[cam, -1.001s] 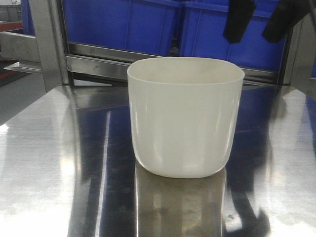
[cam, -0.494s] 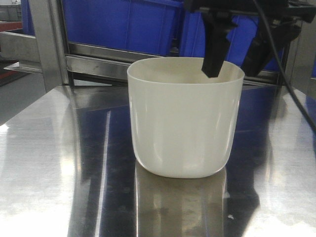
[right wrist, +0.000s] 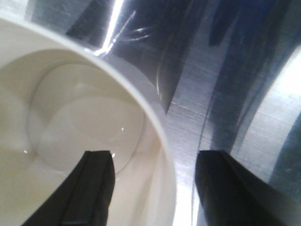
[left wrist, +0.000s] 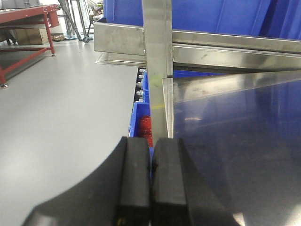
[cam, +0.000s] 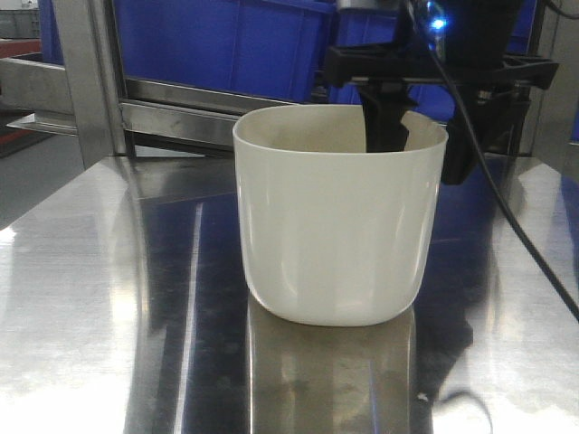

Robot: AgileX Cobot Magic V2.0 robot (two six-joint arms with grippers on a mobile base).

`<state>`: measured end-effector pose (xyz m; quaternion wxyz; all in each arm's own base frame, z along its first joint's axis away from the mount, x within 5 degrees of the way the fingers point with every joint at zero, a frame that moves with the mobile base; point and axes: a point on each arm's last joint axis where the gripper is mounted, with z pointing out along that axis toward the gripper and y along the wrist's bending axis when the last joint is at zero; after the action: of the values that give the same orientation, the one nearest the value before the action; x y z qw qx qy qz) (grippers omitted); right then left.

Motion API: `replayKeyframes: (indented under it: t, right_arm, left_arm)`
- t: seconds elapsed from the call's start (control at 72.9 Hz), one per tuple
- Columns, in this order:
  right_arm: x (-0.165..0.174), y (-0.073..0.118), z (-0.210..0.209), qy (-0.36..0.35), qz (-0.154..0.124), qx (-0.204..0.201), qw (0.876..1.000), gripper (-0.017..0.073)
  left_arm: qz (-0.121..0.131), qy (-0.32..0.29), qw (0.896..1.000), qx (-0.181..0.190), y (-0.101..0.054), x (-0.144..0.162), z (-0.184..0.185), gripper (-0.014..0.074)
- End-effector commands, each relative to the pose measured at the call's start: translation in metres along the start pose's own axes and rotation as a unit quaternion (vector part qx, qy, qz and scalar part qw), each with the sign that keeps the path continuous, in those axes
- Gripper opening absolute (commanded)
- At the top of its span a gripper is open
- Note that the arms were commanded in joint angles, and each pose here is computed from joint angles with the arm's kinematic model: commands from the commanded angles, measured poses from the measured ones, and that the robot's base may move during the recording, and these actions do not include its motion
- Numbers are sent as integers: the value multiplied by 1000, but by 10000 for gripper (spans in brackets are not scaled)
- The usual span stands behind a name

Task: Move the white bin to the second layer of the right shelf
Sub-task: 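Lower the right gripper into the white bin and close on its rim, then lift the white bin off the table with the right gripper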

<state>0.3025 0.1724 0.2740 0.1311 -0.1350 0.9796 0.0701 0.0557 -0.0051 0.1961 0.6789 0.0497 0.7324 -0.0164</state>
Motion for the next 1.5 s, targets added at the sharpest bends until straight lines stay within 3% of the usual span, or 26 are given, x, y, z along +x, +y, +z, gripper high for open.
replayKeyframes:
  t: [0.0,0.123,0.398,0.645,1.001,1.289,1.481]
  right_arm:
    - [-5,2,-24,-40,-6,-11,999,497]
    - [-5,2,-24,-40,-6,-11,999,478]
    - [-5,2,-24,-40,-6,-11,999,281]
    - [-5,2,-26,-43,-6,-11,999,41]
    - [-2,2,-70,-137,-10,-28,990,55]
    - [13,-6,-133,-263,-24,-26,964,55]
    - [31,-24,-166,-317,-7,-14,948,55]
  left_arm:
    - [-2,-32,999,2,0,4,1,85]
    - [-2,-32,999,2,0,4,1,85]
    - [-2,-32,999,2,0,4,1,85]
    - [-2,-32,999,2,0,4,1,85]
    - [-2,-32,999,2,0,4,1,85]
    - [-2,-32,999,2,0,4,1,85]
    - [-2,-32,999,2,0,4,1,85]
